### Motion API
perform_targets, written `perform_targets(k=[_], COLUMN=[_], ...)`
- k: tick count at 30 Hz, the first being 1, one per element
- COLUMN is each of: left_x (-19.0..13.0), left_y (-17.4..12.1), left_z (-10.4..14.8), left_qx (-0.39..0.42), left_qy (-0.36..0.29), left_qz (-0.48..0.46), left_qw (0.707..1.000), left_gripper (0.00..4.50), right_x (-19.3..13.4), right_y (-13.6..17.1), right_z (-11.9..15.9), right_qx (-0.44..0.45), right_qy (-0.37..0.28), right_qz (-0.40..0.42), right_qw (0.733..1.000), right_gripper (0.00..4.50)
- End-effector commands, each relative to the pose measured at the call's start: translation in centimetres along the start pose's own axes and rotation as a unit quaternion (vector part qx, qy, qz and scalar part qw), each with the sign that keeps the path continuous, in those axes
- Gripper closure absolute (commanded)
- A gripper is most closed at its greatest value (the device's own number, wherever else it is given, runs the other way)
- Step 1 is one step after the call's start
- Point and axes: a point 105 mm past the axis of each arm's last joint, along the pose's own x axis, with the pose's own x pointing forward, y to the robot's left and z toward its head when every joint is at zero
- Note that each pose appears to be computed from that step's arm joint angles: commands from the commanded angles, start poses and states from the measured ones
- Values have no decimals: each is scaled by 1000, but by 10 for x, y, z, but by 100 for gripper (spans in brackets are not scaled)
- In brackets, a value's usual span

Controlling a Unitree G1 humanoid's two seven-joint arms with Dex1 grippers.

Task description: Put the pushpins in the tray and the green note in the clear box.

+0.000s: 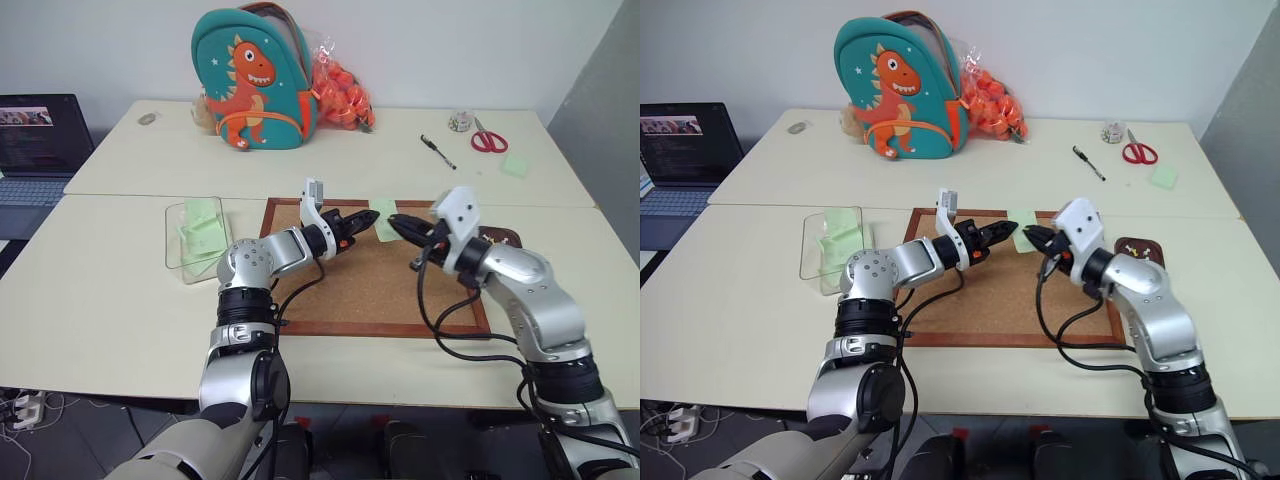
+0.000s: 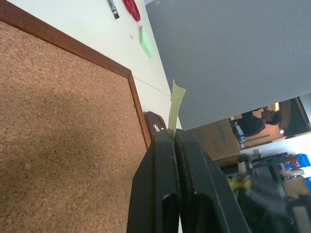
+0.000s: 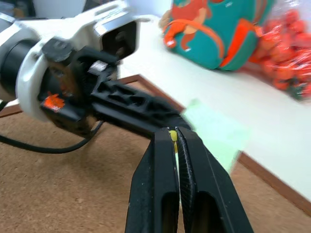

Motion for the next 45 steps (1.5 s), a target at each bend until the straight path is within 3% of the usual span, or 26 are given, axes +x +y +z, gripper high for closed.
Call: perform_targets(k=[1, 4, 9, 14, 20, 34, 39, 41, 45], left_x=[-3, -5, -8, -9, -11, -12, -11, -11, -10], left_y=[-20, -24, -35, -36, -37, -37, -37, -37, -38], left_z=[9, 7, 6, 3, 0, -1, -1, -1, -2], left_qx=[54, 88, 136, 149, 154, 157, 158, 158, 159], left_qy=[-8, 1, 12, 18, 19, 17, 18, 18, 19], left_qz=[-28, -33, -52, -56, -59, -58, -59, -60, -62], left_qw=[998, 996, 989, 987, 986, 986, 985, 985, 985], left_gripper=[445, 445, 445, 445, 445, 450, 450, 450, 450], right_x=[-31, -50, -79, -88, -86, -83, -88, -88, -86], right_y=[-34, -57, -110, -136, -144, -142, -137, -135, -132], right_z=[10, -5, -56, -86, -100, -87, -91, -93, -89], right_qx=[-13, -26, 4, 20, 31, 70, 35, 31, 32], right_qy=[-6, 30, 123, 166, 179, 139, 166, 170, 161], right_qz=[-81, -138, -255, -293, -293, -289, -280, -278, -275], right_qw=[997, 990, 959, 941, 939, 945, 945, 945, 947], right_gripper=[450, 450, 450, 450, 450, 150, 28, 4, 4])
